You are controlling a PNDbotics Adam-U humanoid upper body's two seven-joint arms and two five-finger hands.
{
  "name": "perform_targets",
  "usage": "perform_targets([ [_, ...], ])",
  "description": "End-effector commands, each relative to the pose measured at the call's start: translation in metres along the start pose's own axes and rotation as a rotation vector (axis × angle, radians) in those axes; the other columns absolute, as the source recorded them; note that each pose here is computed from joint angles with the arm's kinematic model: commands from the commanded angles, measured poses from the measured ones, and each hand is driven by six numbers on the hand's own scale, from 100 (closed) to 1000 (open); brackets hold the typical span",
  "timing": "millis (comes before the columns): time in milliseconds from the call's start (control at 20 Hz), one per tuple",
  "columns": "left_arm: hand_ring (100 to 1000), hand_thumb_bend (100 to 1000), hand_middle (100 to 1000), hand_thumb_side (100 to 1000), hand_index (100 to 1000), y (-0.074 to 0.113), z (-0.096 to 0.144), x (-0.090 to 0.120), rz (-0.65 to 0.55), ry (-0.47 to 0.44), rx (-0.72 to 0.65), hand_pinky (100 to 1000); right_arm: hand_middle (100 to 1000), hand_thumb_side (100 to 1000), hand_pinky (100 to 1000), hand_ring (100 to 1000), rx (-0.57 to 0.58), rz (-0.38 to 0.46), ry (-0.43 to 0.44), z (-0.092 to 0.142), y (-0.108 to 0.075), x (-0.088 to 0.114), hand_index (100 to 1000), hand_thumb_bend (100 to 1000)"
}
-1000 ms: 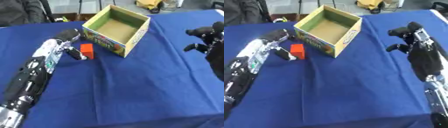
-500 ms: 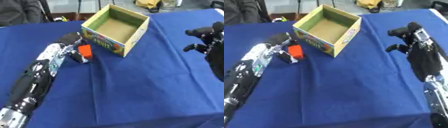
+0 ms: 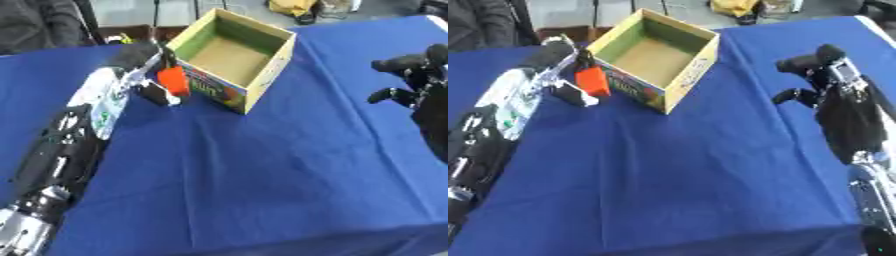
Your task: Pick up objects on the table and place them in the box.
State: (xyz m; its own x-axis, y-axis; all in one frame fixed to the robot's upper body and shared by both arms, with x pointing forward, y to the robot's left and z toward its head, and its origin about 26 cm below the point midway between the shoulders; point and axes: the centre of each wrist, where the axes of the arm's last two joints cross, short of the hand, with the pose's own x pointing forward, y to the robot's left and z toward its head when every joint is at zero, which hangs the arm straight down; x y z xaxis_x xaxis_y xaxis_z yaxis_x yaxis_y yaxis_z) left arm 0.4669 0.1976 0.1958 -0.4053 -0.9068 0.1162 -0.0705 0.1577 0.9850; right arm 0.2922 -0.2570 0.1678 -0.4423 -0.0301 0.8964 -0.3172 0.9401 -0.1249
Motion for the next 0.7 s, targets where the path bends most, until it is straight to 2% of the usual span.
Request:
perform_targets([
  [50, 486, 625, 392, 250, 506, 0.034, -0.005, 0.000, -0.013, 0.033, 0.103, 414, 638, 802, 549, 867, 0.030, 0.005, -0.022, -0.004, 0.001, 0.007, 667, 100],
  [250, 513, 615, 416, 230, 530, 0.025, -0.019, -0.001, -0.013, 0.126, 0.153, 446, 639, 800, 550, 869, 0.063, -0.001, -0.028, -0.007, 0.005, 0.009, 668, 100],
  [350, 532, 654, 433, 251, 546, 0.016, -0.024, -0.004, -0.014, 0.162, 0.167, 458, 639, 802, 550, 870, 0.083, -0.005, -0.030, -0.009, 0.008, 0.009, 668, 100],
  [500, 594, 766, 472, 339, 589, 0.000, -0.028, -0.011, -0.011, 0.210, 0.174, 516, 639, 804, 550, 871, 0.110, -0.010, -0.031, -0.011, 0.011, 0.010, 668, 100],
  [550, 606, 770, 479, 347, 595, -0.004, -0.028, -0.014, -0.015, 0.227, 0.172, 525, 639, 804, 550, 871, 0.115, -0.011, -0.032, -0.011, 0.012, 0.010, 668, 100],
  [650, 659, 832, 527, 423, 649, -0.012, -0.028, -0.018, -0.021, 0.258, 0.172, 560, 639, 804, 550, 871, 0.120, -0.011, -0.035, -0.012, 0.013, 0.010, 668, 100],
  [700, 696, 829, 580, 506, 698, -0.015, -0.028, -0.020, -0.023, 0.269, 0.173, 590, 639, 804, 551, 872, 0.121, -0.011, -0.036, -0.012, 0.013, 0.011, 668, 100],
])
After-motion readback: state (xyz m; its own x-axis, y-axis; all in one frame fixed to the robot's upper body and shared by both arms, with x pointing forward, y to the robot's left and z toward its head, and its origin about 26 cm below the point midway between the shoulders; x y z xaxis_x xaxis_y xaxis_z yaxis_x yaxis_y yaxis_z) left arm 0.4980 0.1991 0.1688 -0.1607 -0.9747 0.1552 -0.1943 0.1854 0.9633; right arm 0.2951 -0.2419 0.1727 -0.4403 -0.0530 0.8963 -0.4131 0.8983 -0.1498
